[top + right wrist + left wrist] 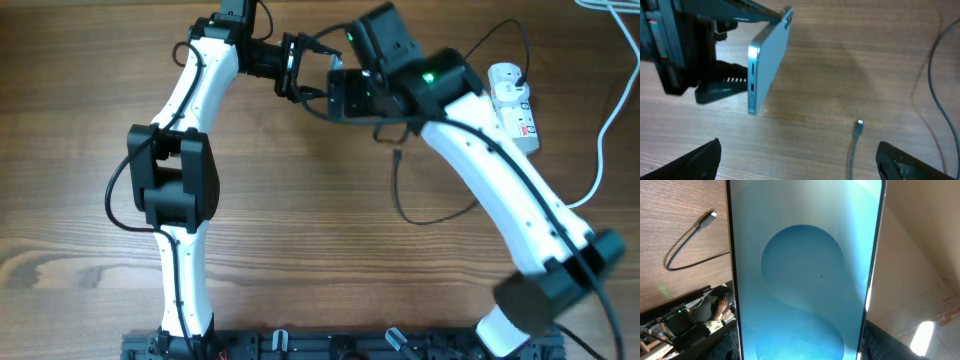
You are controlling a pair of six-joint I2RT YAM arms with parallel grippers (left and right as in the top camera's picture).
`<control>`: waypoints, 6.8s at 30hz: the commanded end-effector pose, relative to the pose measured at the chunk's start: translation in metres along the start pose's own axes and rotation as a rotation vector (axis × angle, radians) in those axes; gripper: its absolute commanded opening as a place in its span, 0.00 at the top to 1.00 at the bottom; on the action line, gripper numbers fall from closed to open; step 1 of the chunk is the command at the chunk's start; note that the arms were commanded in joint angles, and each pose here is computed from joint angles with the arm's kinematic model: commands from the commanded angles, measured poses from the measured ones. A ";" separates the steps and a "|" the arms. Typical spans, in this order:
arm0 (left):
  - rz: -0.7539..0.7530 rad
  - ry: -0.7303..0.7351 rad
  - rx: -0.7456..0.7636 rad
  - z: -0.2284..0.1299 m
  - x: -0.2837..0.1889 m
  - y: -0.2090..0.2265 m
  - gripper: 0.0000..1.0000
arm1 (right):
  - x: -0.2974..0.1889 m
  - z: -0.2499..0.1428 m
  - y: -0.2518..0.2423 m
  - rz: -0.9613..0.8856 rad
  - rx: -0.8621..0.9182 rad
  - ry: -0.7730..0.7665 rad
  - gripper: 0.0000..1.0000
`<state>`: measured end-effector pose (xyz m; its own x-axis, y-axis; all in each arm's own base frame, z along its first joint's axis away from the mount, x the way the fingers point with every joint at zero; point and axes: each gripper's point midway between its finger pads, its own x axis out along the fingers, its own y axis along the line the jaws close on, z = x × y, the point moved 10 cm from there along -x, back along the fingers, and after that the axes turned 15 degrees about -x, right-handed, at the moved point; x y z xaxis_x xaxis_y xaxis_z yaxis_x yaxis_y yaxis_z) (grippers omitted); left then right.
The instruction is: Plug charger to phone and switch on socket
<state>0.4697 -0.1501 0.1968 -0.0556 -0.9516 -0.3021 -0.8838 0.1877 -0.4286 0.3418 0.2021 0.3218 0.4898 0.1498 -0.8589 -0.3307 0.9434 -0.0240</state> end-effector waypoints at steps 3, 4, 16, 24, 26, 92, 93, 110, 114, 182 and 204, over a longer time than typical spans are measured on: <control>-0.017 0.045 0.058 -0.027 -0.006 -0.007 0.29 | 0.019 0.025 0.023 0.027 -0.006 -0.069 0.08; -0.012 0.043 0.060 -0.028 -0.003 -0.006 0.29 | 0.025 0.025 0.026 -0.002 0.012 -0.068 0.10; -0.002 0.027 0.063 -0.029 0.002 -0.006 0.30 | 0.062 0.026 0.031 -0.143 0.059 -0.070 0.46; -0.002 0.027 0.063 -0.029 0.002 -0.006 0.29 | 0.062 0.031 0.030 -0.152 0.104 -0.108 0.59; -0.002 0.027 0.063 -0.029 0.002 -0.006 0.29 | 0.062 0.032 0.030 -0.155 0.129 -0.118 0.62; -0.040 0.166 -0.004 -0.038 -0.003 -0.021 0.23 | -0.032 0.027 -0.020 0.057 1.402 -0.189 0.96; -0.035 0.194 -0.024 -0.040 -0.003 -0.020 0.22 | -0.032 0.027 -0.018 0.060 1.433 -0.186 0.96; 0.001 0.324 -0.094 -0.050 -0.001 -0.019 0.35 | -0.003 0.027 0.012 -0.005 1.542 -0.240 0.96; 0.003 0.324 -0.106 -0.050 -0.001 -0.019 0.36 | 0.002 0.031 0.013 0.013 1.611 -0.252 0.96; 0.281 -0.877 0.801 -0.129 -0.141 0.023 0.96 | 0.073 -0.037 -0.082 -0.034 0.054 0.529 0.01; 0.355 -1.198 0.486 -0.102 -0.199 0.041 0.96 | 0.198 -0.115 -0.065 0.006 0.263 0.780 0.55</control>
<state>0.3974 0.0206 0.3227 0.4024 -0.0939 -0.9106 -0.6323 0.6909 -0.3506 0.3729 0.1357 0.1094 -0.2141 -0.0096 -0.9768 -0.1249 0.9920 0.0177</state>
